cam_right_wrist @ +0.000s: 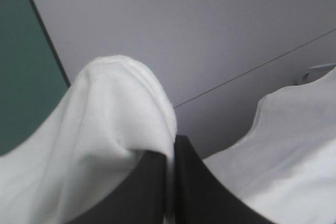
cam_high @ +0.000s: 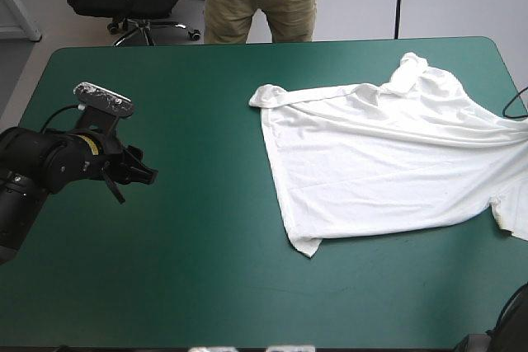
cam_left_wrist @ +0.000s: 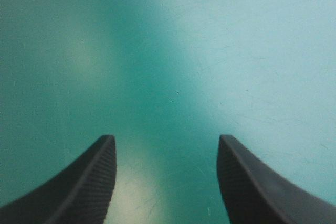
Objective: Fold the cloth
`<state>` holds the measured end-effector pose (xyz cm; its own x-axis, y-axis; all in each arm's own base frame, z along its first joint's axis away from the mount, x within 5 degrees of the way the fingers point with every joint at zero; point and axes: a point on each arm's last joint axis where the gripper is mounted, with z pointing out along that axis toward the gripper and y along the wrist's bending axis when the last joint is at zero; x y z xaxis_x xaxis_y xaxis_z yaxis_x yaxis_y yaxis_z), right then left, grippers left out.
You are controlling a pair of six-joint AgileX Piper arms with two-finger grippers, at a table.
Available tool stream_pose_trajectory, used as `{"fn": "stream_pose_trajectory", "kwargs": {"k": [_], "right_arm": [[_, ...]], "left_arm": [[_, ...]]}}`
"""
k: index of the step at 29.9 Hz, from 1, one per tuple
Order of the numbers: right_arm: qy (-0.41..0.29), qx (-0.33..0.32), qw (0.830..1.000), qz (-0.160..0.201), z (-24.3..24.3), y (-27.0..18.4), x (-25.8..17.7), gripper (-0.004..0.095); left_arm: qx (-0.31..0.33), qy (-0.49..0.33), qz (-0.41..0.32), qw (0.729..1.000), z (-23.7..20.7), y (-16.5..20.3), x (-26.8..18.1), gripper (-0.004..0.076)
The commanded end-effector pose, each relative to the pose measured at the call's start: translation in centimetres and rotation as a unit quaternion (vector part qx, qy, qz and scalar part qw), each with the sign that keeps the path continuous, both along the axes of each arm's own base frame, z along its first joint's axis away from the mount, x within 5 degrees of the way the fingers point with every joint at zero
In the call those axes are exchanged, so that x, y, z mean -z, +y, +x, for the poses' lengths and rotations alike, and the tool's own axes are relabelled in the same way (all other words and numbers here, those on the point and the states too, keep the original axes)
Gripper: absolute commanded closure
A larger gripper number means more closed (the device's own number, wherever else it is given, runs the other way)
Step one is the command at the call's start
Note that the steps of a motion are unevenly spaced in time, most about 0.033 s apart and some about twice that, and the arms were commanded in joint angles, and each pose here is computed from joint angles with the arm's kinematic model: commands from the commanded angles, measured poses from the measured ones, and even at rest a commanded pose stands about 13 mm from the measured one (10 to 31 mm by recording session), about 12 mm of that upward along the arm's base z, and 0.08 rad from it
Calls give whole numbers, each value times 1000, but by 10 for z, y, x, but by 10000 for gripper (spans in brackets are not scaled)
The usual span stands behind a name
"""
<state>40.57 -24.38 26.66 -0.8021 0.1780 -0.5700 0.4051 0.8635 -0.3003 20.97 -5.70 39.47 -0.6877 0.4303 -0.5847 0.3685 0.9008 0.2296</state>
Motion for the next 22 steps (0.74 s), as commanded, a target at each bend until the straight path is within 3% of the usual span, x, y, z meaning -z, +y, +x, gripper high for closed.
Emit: {"fn": "stream_pose_trajectory", "kwargs": {"k": [1, 3, 5, 9, 12, 19, 22], "right_arm": [[-44, -13, 999, -21, 8, -2, -26, 924], [-31, -15, 999, -14, 10, -3, -19, 895], [-14, -19, 1000, -6, 10, -3, -13, 792], [1, -25, 1000, 5, 8, 0, -12, 430], [4, -21, 1000, 23, 3, 7, -21, 237], [-66, -90, 993, 32, -14, 51, -93, 293], [-100, -167, 977, 89, -26, 92, -127, 320]], "left_arm": [[-6, -54, -2, 999, -3, 3, -18, 309], [-7, -52, 2, 999, -3, 4, -18, 309], [-7, -51, 1, 999, -3, 4, -18, 309], [-6, -49, 0, 999, -3, 4, -17, 309], [-6, -47, -2, 999, -4, 3, -17, 309], [-5, -46, -5, 999, -10, 5, -20, 309], [-6, -51, -8, 999, -17, 8, -24, 309]]}}
